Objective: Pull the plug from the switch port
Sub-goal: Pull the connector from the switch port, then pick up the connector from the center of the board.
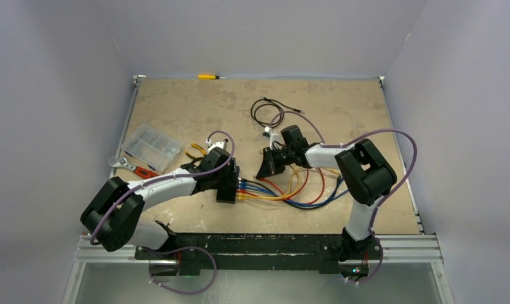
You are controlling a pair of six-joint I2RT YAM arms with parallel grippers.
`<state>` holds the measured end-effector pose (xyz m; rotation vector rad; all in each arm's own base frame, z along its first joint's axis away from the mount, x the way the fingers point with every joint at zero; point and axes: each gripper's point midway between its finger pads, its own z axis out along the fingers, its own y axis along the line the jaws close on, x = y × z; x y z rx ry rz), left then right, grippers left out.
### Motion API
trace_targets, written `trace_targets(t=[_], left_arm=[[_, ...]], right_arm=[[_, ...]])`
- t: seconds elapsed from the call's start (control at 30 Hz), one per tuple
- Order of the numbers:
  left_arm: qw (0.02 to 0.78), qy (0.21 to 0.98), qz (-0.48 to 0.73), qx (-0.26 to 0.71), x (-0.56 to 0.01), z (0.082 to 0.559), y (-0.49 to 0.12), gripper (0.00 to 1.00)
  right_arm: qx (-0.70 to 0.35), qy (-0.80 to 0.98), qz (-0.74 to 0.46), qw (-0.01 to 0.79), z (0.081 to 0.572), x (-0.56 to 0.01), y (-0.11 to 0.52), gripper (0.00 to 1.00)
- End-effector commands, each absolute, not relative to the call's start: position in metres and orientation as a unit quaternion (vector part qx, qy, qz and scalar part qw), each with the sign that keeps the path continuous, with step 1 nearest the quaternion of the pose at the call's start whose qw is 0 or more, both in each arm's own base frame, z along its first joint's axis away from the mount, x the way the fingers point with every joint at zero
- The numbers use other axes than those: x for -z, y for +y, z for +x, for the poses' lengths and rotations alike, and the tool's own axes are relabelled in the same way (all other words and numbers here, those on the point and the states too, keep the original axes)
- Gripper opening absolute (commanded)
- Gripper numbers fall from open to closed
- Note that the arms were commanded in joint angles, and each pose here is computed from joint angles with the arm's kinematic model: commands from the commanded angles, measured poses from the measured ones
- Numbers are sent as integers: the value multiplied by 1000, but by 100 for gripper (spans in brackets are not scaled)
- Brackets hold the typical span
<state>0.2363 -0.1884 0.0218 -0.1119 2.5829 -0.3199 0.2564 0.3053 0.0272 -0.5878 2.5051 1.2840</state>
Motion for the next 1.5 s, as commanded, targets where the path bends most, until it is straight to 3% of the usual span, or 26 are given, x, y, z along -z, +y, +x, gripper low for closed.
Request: trace_targets(t=[0.0,0.13,0.23,0.37,0.5,0.6,0.77,0.93,1.07,1.47], left_arm=[[202,979,-20,12,19,200,-138,0],[204,978,-9,44,17,199,-149,0],[206,976,0,72,14,198,-160,0],[207,975,2,81,14,198,-163,0],[202,975,3,91,17,196,-167,0],[198,976,5,88,18,196,-167,0],[199,976,4,84,19,196,-166,0],[198,977,0,80,21,197,-165,0],[198,977,-2,82,21,197,-166,0],[194,977,1,84,23,197,-167,0]], right_arm=[[-431,852,-210,211,288,-79,315,0],[-426,846,-208,246,302,-98,317,0],[-423,843,-206,262,306,-105,318,7],[-411,845,-207,273,307,-106,313,26],[-372,854,-196,306,310,-112,297,62],[-338,863,-188,325,310,-116,282,74],[-307,884,-190,297,297,-103,267,73],[-306,899,-197,244,273,-80,262,63],[-322,898,-210,216,256,-71,266,62],[-311,906,-227,175,241,-43,278,44]])
